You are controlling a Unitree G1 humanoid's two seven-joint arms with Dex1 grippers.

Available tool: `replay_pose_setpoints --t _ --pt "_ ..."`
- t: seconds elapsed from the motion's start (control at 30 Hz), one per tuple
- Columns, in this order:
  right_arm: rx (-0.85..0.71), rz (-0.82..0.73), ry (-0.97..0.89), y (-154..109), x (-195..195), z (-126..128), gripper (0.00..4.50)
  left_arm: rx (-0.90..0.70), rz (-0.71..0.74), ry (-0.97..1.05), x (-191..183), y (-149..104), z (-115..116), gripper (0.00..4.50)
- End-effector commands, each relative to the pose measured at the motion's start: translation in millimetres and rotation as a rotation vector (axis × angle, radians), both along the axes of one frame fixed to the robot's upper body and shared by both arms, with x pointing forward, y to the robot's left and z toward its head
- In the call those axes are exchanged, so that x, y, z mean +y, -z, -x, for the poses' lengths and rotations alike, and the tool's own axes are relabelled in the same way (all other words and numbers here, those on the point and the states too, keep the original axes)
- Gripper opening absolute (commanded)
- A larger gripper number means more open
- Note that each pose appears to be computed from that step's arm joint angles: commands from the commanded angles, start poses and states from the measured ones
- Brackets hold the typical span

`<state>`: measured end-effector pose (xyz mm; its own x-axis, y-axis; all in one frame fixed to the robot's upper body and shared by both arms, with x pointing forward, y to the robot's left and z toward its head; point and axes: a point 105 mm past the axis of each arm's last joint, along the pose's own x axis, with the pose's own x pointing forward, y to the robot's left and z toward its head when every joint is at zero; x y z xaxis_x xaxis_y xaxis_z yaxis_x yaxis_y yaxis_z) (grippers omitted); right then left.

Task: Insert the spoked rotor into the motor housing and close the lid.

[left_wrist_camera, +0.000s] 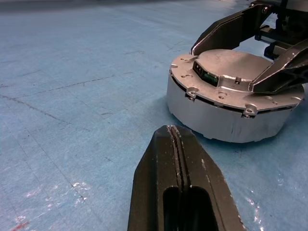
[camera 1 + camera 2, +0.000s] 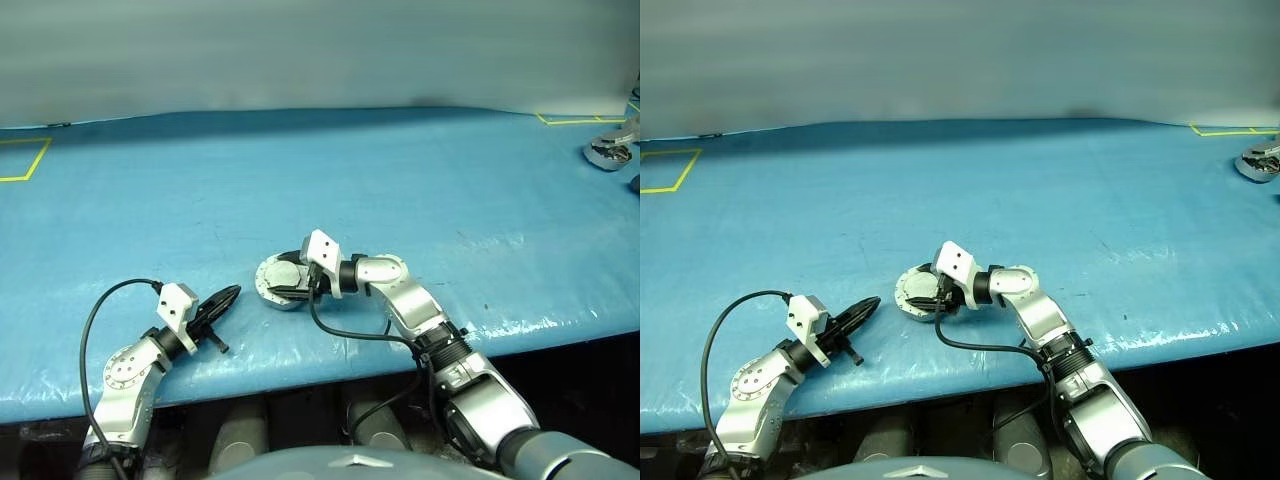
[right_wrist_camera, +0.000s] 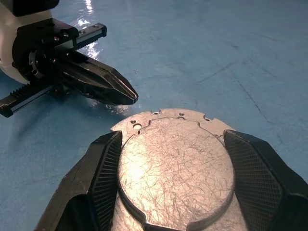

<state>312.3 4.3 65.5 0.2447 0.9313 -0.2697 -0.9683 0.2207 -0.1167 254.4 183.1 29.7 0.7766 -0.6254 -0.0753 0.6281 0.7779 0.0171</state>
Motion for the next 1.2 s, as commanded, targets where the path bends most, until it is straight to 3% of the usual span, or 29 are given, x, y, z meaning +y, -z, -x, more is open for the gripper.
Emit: replay_pose_setpoints --t 0.03,0.33,0.63,1.03,1.2 --pt "-0.010 0.103 0.051 16 -13 -8 3.03 -0.041 0.014 0.002 -1 -11 -2 0.00" --pt "-0.029 0.188 0.045 34 -15 -3 3.03 -0.035 0.039 -0.015 -1 -13 -3 0.00" --pt "-0.027 0.183 0.042 33 -15 -2 3.03 -0.047 0.225 -0.017 -7 -38 -19 0.00" --pt "-0.042 0.158 0.095 31 -17 -5 3.03 0.074 0.149 0.167 -36 -24 -22 0.00" --pt "-0.050 0.139 0.116 27 -19 -7 3.03 0.132 0.028 0.147 -31 -5 -22 0.00"
